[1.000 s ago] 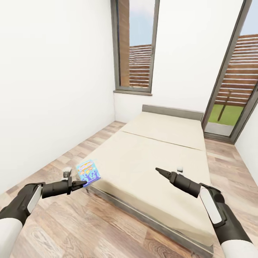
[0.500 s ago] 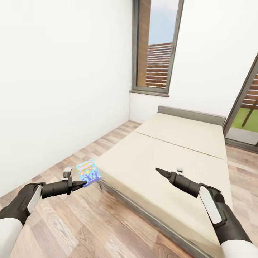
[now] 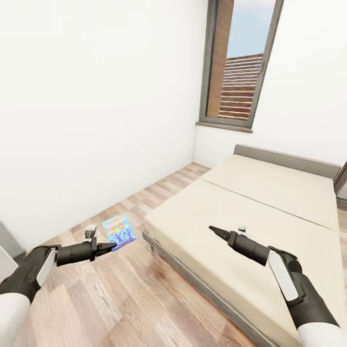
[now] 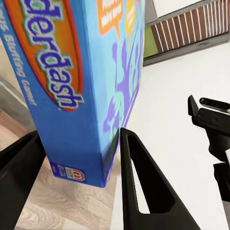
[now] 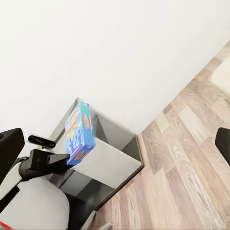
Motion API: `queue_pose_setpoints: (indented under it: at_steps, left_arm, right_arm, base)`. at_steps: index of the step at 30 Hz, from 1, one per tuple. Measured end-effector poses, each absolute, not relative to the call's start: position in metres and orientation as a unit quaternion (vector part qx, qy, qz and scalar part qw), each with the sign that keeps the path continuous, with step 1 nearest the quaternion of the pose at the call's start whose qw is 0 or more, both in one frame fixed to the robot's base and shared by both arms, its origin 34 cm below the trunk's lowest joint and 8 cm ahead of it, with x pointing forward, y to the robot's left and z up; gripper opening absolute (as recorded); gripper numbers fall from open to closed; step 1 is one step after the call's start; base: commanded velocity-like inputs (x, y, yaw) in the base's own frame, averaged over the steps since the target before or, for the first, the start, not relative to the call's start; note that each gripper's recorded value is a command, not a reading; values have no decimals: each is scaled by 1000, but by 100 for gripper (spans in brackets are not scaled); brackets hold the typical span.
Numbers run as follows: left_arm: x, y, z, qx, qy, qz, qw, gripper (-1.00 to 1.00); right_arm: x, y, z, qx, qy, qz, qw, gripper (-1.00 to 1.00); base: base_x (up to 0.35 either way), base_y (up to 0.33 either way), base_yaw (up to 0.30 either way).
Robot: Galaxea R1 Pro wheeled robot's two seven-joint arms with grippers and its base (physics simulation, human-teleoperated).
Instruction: Put all the toys in the child's room - the three board games (two on the bed and one on the table), the two jigsaw puzzles on the table, and the tennis ball on the table - inside the toy box on the table in the child's room.
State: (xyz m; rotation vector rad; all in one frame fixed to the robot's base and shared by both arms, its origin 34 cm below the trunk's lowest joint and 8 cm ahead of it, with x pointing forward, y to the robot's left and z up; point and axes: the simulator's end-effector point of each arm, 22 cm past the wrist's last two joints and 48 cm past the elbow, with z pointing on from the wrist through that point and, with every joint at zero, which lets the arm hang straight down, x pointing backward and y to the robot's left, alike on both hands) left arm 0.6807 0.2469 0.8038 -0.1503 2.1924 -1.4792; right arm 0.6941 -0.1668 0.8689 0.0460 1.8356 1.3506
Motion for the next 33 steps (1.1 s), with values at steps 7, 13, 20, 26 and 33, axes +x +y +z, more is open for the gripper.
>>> queue_pose_setpoints:
  at_steps: [7, 13, 20, 26, 33]
  left_arm:
    - [682, 247, 814, -56, 803, -542, 242, -100]
    - [682, 246, 823, -57, 804, -541, 241, -100]
    - [683, 246, 832, -58, 804, -541, 239, -100]
    - [683, 246, 840, -59, 804, -541, 237, -100]
    - [683, 245, 849, -60, 805, -542, 235, -100]
  right_arm:
    - [695, -167, 879, 19, 732, 538, 417, 100]
    - [696, -166, 887, 20, 733, 538, 415, 100]
    - [697, -167, 897, 22, 734, 538, 414, 100]
    - [698, -167, 905, 22, 735, 538, 413, 100]
    - [698, -167, 915, 23, 735, 538, 411, 100]
  base:
    - [0, 0, 282]
    - [0, 0, 282]
    - [0, 0, 282]
    - [0, 0, 282]
    - [0, 0, 281]
